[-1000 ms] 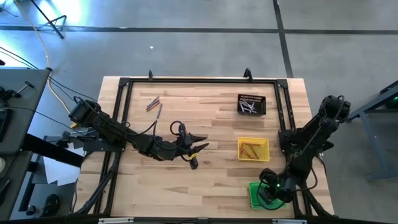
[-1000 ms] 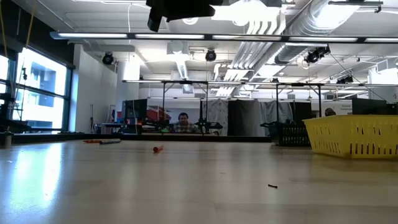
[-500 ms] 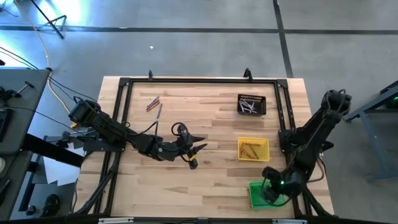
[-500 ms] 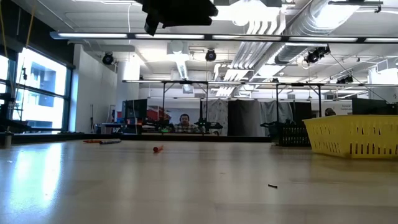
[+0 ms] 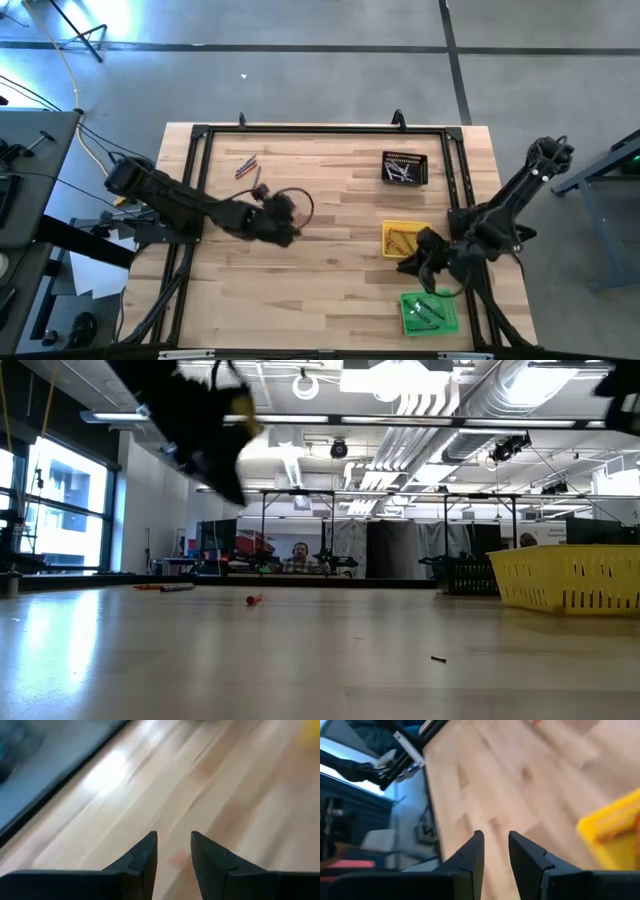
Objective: Sort crayons
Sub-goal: Put the blue crayon into the green basket
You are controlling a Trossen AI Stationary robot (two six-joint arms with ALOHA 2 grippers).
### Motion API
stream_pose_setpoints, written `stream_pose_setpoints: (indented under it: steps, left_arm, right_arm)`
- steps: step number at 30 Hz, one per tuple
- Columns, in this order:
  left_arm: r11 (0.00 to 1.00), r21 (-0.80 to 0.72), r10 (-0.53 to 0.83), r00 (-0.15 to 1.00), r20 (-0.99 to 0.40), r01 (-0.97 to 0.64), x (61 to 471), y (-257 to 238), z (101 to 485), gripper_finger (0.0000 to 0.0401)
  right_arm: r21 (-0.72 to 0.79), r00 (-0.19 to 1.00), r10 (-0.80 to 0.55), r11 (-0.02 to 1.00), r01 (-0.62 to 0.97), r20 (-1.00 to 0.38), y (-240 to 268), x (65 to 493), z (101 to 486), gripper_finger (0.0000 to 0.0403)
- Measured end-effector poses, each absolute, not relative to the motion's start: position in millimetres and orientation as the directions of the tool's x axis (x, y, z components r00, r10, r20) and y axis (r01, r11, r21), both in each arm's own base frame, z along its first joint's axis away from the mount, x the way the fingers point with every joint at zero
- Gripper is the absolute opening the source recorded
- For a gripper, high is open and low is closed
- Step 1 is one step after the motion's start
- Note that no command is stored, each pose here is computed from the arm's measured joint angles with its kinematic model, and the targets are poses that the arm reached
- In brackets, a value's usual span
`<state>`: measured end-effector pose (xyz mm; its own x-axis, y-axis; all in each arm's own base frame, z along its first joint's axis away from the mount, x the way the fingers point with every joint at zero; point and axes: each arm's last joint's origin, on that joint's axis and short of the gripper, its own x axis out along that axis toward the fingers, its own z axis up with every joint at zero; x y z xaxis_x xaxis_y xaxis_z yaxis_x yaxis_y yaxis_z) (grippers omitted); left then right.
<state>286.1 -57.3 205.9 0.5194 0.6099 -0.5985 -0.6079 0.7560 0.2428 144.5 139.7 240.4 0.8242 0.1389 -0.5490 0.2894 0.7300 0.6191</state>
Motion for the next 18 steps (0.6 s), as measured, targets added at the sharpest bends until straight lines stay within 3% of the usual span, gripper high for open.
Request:
stream_pose_setpoints:
  steps: [6, 9, 14, 18]
  left_arm:
    - [0.625, 0.385, 0.608, 0.113, -0.786, -0.679, 251, -11, 194, 0.0103]
    - [0.586, 0.428, 0.584, -0.008, -0.812, -0.688, 242, 9, 189, 0.0103]
    - [0.584, 0.416, 0.506, -0.088, -0.858, -0.697, 237, 43, 179, 0.0103]
    - [0.609, 0.385, 0.476, -0.070, -0.877, -0.694, 237, 68, 173, 0.0103]
  right_arm:
    - [0.467, 0.838, 0.010, 0.834, 0.294, -0.545, 115, 163, 241, 0.0084]
    - [0.418, 0.835, -0.050, 0.848, 0.325, -0.548, 103, 172, 241, 0.0084]
    - [0.393, 0.816, -0.062, 0.854, 0.342, -0.574, 86, 181, 240, 0.0084]
    - [0.403, 0.802, -0.031, 0.852, 0.333, -0.597, 76, 186, 240, 0.0084]
